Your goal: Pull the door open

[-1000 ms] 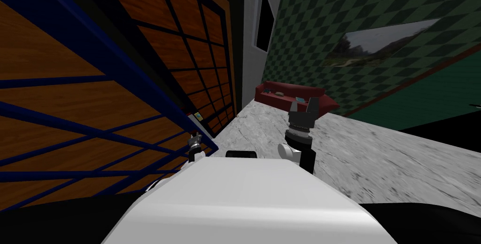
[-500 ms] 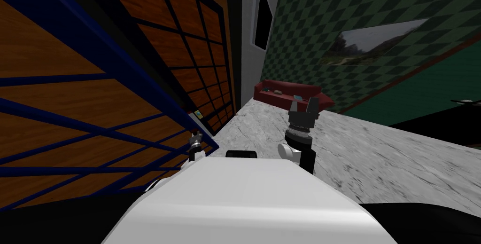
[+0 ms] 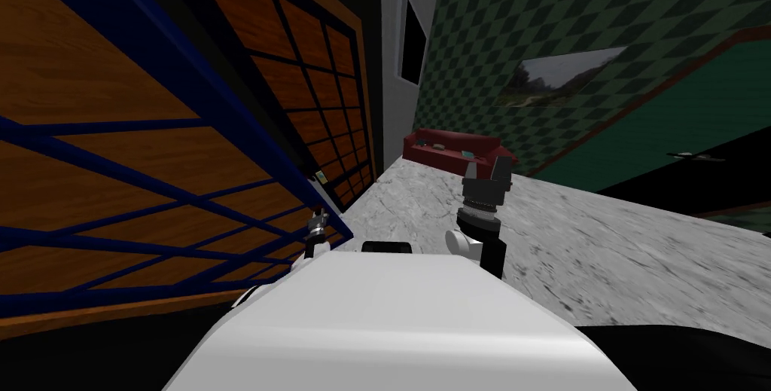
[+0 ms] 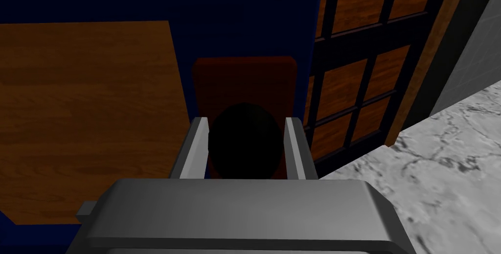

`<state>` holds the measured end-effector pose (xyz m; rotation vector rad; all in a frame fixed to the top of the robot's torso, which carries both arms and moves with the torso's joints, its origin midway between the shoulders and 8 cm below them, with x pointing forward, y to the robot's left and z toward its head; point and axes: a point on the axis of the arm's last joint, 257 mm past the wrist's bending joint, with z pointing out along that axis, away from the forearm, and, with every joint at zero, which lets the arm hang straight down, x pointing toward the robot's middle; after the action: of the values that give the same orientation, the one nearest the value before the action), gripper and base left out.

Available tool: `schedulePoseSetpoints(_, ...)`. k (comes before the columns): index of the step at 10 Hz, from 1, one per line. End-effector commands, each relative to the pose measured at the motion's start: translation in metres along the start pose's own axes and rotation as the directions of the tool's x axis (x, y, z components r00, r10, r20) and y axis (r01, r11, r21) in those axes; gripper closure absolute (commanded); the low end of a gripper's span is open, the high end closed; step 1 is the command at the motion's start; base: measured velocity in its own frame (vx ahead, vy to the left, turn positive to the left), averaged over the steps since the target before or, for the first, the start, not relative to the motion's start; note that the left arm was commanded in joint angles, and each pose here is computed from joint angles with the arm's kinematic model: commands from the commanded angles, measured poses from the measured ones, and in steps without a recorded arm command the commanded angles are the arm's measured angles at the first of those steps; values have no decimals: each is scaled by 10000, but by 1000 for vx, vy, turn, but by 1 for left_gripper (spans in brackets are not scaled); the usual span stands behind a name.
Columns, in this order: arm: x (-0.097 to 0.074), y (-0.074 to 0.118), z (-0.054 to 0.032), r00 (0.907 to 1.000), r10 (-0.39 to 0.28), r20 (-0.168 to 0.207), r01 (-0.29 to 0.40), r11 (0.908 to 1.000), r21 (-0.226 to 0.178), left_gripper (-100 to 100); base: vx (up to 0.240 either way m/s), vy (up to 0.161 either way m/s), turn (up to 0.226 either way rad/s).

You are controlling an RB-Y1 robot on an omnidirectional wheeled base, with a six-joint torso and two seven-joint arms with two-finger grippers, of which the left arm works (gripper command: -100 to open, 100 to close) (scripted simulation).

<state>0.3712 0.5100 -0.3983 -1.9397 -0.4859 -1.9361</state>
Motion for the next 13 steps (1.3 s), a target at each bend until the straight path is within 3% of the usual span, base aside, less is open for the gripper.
schedulePoseSetpoints(1,4,82,1,10000,-85,2,85,9996,-272,100,-241,-22,-62)
schedulePoseSetpoints(2,-4,46,-4,10000,-29,15,29,9999,-163,100,-104,-15,-20)
schedulePoseSetpoints(10,6,400,-93,10000,-84,3,83,9855,-1697,100,-220,-2,-61)
schedulePoseSetpoints(12,6,412,-92,10000,-75,17,77,9848,-1735,100,-161,-13,-34)
schedulePoseSetpoints(13,-9,454,-133,10000,-67,46,75,9804,-1967,100,-123,0,-38)
